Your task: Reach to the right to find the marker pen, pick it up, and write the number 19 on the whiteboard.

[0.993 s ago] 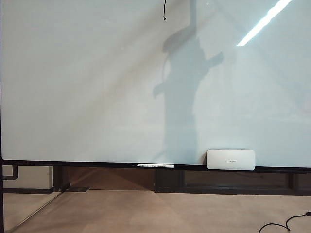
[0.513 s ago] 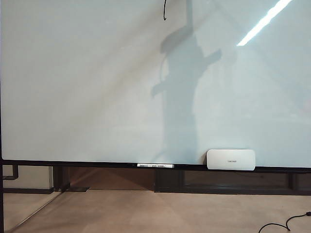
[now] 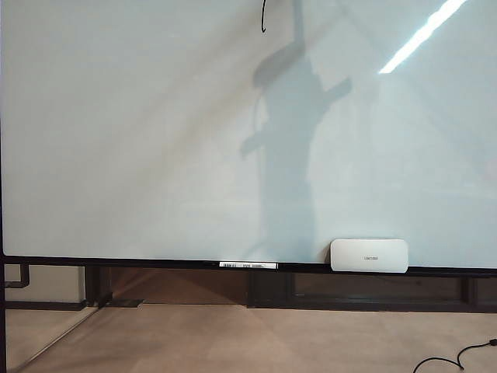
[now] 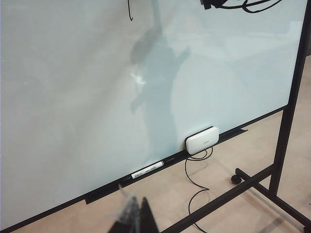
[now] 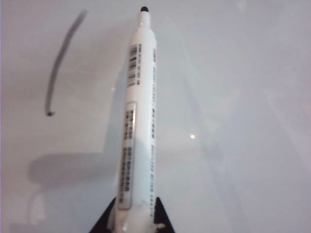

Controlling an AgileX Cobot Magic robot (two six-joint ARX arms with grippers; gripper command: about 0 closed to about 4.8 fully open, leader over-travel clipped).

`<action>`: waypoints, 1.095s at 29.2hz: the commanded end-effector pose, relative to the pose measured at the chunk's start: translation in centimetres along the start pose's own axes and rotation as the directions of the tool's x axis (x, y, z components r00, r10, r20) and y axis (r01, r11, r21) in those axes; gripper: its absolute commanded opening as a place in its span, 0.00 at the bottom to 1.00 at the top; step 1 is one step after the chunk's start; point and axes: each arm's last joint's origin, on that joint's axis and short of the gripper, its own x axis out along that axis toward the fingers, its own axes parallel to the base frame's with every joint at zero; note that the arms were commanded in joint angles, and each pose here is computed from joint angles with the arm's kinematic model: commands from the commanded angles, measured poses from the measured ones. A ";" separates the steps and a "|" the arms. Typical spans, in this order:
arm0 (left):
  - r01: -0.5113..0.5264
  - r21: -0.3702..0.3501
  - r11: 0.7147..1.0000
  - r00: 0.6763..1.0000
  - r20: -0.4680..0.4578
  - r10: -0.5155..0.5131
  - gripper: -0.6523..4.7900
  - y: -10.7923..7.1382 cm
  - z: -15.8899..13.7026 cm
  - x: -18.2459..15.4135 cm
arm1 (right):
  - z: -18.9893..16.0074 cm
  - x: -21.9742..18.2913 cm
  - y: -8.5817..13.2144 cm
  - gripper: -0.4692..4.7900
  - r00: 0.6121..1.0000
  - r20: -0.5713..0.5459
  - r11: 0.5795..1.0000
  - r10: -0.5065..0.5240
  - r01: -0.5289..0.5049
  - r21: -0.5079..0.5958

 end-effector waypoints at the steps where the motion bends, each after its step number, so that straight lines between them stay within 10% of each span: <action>1: 0.003 0.007 1.000 1.000 0.014 -0.003 0.11 0.0 0.2 0.0 | 0.6 -0.3 -0.5 0.08 0.999 0.024 0.999 -0.043 0.043 0.009; 32: 0.003 0.007 1.000 1.000 0.014 -0.003 0.11 0.0 0.2 0.0 | 0.5 -0.3 -0.5 0.08 0.998 0.017 0.998 -0.056 0.056 0.004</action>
